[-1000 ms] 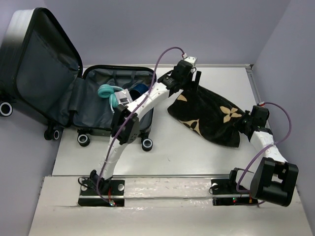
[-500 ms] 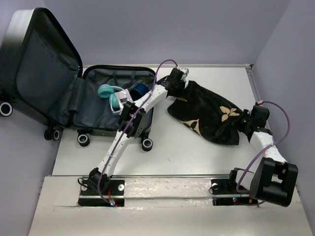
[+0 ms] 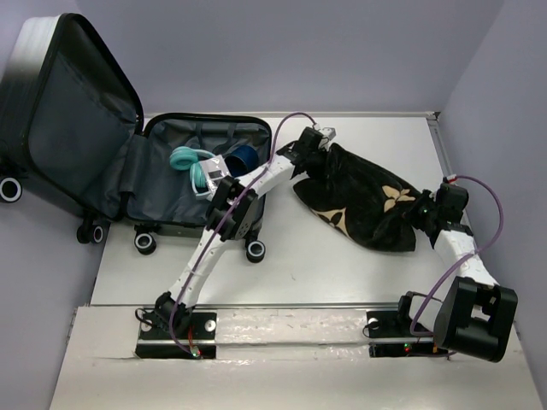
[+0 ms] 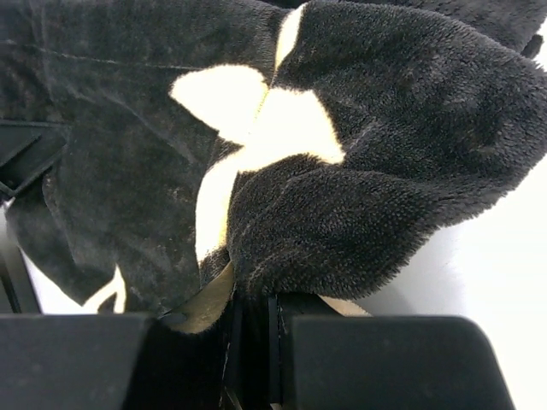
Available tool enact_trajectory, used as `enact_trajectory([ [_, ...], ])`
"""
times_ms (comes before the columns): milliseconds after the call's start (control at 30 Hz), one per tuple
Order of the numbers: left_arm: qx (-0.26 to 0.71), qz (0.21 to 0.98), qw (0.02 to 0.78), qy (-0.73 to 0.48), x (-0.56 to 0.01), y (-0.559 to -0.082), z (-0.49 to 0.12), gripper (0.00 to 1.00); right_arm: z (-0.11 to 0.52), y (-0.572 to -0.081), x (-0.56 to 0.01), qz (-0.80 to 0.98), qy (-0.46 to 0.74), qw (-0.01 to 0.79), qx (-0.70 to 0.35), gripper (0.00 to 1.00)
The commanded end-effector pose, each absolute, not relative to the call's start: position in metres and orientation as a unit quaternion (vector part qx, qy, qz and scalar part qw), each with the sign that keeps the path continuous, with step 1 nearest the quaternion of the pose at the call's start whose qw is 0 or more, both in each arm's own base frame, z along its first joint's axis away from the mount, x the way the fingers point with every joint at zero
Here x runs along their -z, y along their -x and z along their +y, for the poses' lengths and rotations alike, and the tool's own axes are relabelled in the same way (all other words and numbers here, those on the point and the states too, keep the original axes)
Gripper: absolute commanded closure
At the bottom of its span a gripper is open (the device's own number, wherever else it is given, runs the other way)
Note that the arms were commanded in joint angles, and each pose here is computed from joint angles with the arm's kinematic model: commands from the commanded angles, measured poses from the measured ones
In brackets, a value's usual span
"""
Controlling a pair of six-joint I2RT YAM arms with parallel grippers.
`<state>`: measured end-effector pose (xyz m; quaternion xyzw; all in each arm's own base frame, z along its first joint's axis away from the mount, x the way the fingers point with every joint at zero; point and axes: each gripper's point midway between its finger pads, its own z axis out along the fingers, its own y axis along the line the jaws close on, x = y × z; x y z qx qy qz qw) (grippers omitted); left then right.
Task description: Pack the luggage
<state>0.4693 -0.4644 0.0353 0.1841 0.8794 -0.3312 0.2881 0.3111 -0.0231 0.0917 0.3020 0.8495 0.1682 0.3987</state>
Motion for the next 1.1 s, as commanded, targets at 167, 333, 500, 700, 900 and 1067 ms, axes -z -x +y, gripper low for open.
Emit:
enact_trajectory([
  [167,0.386,0.818,0.383,-0.187,-0.233,-0.444,-0.459,0.94,-0.002,-0.329,-0.182,0.795,-0.247,0.494,-0.252,0.93],
  [333,0.392,0.786,0.44,-0.184,-0.32,-0.438,-0.437,0.94,0.031,-0.34,-0.258,0.772,-0.185,0.536,-0.288,0.93],
  [500,0.376,0.776,0.49,-0.126,-0.383,-0.454,-0.35,0.94,0.095,-0.361,-0.331,0.75,-0.118,0.56,-0.331,0.93],
  [700,0.285,0.792,0.539,-0.02,-0.409,-0.474,-0.194,0.94,0.222,-0.396,-0.357,0.754,-0.035,0.523,-0.397,0.93],
  [900,0.187,0.813,0.543,0.1,-0.368,-0.471,-0.057,0.94,0.369,-0.422,-0.34,0.757,0.041,0.474,-0.447,0.93],
  [1067,0.134,0.81,0.54,0.186,-0.332,-0.468,0.018,0.94,0.463,-0.439,-0.274,0.776,0.078,0.426,-0.459,0.93],
])
